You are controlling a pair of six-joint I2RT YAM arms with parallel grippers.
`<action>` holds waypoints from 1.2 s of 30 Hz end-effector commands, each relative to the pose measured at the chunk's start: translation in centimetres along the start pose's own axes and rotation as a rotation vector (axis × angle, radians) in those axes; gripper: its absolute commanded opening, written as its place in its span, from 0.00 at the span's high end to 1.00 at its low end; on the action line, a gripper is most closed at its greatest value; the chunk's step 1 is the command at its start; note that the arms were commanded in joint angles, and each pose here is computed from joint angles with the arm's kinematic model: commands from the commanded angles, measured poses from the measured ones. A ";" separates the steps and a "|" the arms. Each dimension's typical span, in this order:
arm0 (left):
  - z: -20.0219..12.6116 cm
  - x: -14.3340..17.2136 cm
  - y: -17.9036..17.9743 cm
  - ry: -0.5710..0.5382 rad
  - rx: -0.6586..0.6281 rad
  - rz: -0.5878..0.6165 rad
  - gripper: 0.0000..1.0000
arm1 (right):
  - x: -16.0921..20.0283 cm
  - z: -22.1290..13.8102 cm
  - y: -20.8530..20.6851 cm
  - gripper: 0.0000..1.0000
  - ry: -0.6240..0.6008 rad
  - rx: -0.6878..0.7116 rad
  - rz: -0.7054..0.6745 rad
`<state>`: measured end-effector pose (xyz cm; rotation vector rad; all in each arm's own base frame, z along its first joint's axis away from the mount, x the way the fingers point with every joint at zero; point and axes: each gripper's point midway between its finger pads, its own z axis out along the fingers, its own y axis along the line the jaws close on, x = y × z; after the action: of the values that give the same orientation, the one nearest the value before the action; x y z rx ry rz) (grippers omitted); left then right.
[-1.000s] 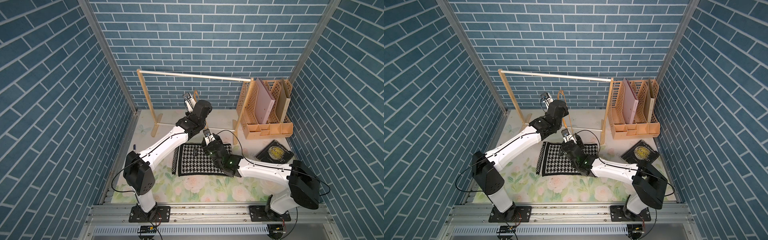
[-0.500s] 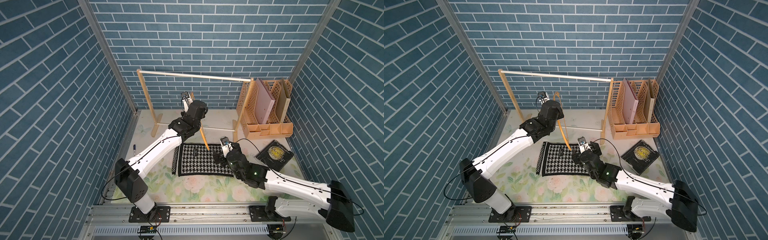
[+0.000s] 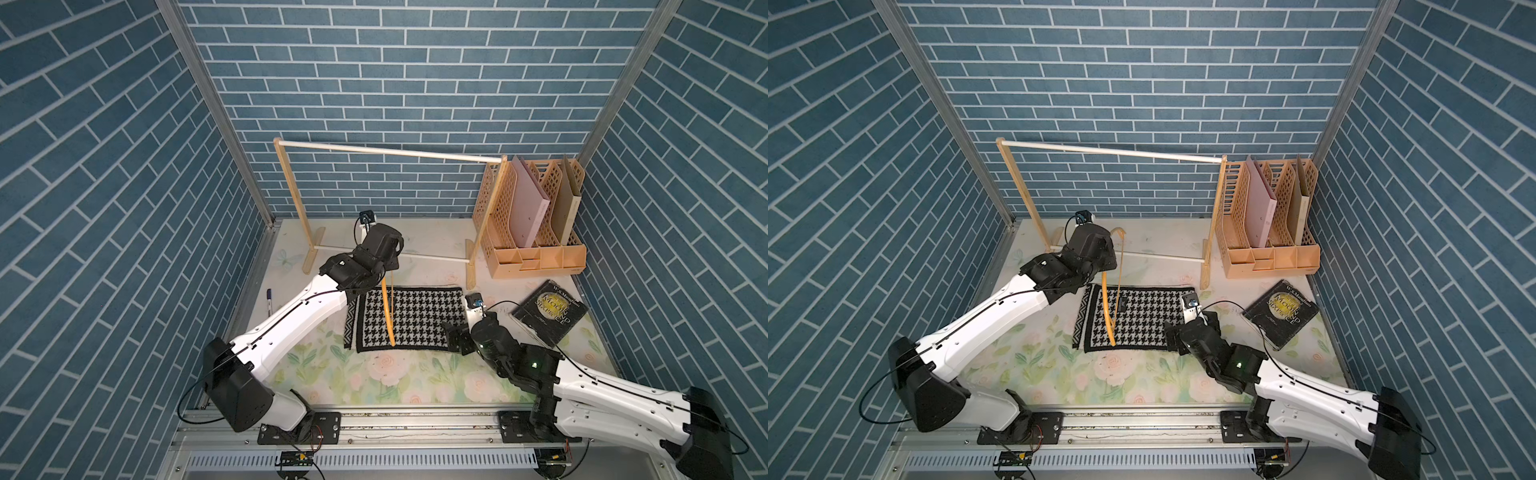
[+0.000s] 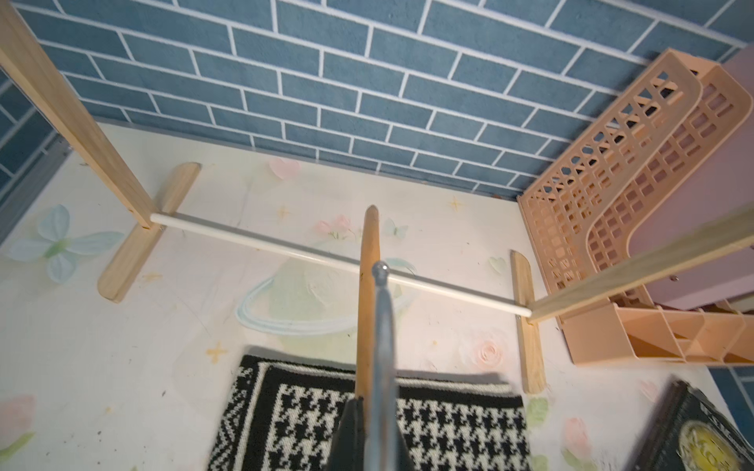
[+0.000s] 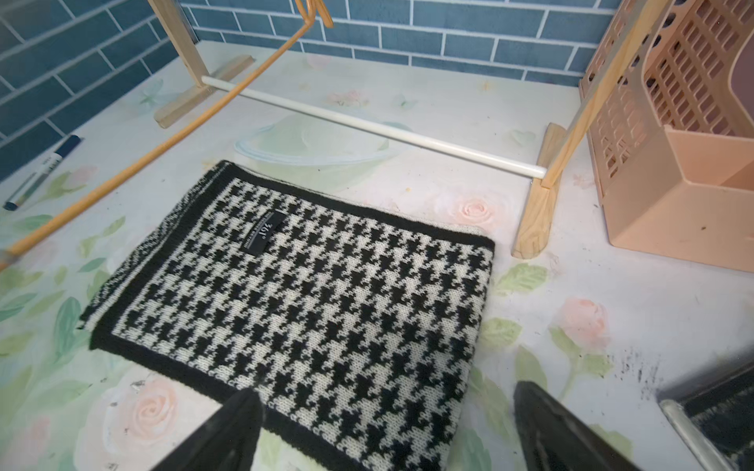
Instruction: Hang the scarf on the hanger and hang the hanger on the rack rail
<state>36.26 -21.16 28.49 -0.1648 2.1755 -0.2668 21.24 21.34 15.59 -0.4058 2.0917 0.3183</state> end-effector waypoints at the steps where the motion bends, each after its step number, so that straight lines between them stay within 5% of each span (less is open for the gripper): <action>1: -1.3 -0.3 -1.2 0.015 0.096 -0.048 1.00 | 0.1 0.7 -0.5 0.00 0.009 0.004 0.049; 25: -0.5 6.8 -0.7 -0.130 0.091 -0.141 1.00 | 3.8 2.6 -7.7 0.00 -0.028 0.191 0.255; 36: 0.6 12.1 -0.2 -0.096 0.170 -0.159 1.00 | 7.2 5.5 -7.9 0.00 0.055 0.211 0.281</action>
<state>29.53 -22.92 16.99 -0.2166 2.1158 -0.4206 24.46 14.57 5.82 -0.0553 2.2361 0.1992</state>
